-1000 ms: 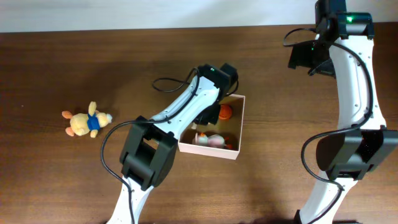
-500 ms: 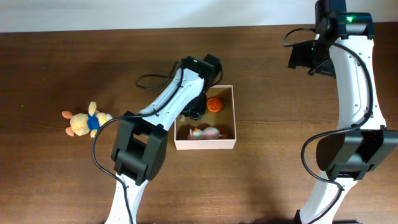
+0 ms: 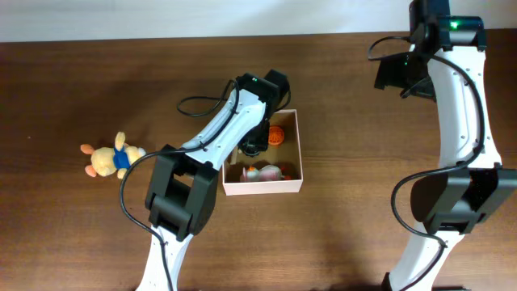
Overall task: Pack container
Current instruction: 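Lower the yellow toy into the box and open left gripper, then raise left arm away from the box to the left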
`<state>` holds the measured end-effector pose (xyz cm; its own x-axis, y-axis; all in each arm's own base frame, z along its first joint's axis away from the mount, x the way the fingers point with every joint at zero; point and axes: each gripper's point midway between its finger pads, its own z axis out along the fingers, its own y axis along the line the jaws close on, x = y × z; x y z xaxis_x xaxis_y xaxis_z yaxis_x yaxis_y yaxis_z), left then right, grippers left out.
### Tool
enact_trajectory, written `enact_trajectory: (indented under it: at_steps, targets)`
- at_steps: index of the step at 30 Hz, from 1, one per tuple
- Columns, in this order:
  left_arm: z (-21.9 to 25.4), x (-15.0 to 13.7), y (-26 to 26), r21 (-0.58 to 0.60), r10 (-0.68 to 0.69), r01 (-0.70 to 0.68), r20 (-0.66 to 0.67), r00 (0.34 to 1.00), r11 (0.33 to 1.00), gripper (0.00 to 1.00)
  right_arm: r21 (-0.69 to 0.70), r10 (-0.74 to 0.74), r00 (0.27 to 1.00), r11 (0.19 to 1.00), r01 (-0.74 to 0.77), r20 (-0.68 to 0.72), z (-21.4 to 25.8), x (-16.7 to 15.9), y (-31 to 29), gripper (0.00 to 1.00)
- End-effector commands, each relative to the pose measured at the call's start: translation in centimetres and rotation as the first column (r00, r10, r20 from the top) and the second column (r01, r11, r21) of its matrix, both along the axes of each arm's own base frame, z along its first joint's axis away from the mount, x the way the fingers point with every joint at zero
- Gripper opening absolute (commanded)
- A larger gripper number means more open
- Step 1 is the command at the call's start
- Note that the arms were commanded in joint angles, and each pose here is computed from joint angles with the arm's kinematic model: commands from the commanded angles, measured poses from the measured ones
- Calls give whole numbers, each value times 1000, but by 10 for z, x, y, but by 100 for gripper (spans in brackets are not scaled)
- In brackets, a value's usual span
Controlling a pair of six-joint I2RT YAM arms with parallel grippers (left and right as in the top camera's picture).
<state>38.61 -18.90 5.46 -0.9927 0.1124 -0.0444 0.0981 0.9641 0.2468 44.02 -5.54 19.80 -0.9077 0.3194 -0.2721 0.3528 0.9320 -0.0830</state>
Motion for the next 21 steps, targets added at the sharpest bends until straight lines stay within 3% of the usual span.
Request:
enact_trajectory:
  at_steps: [1,8,17,21]
  targets:
    - [-1,4,0,2,4,-4,11,1000,1000,66,-11,-16,999,1000,16,32,11,1,-3,99]
    - [29,29,-15,-59,-3,9,111,994,998,63,-11,-16,999,1000,16,33,11,1,-3,99]
    - [105,61,-34,-146,-37,81,283,958,986,63,-11,-16,999,1000,16,32,11,1,-3,99]
    - [132,71,-18,-137,5,44,339,941,990,64,-11,-16,999,1000,16,33,11,1,-3,99]
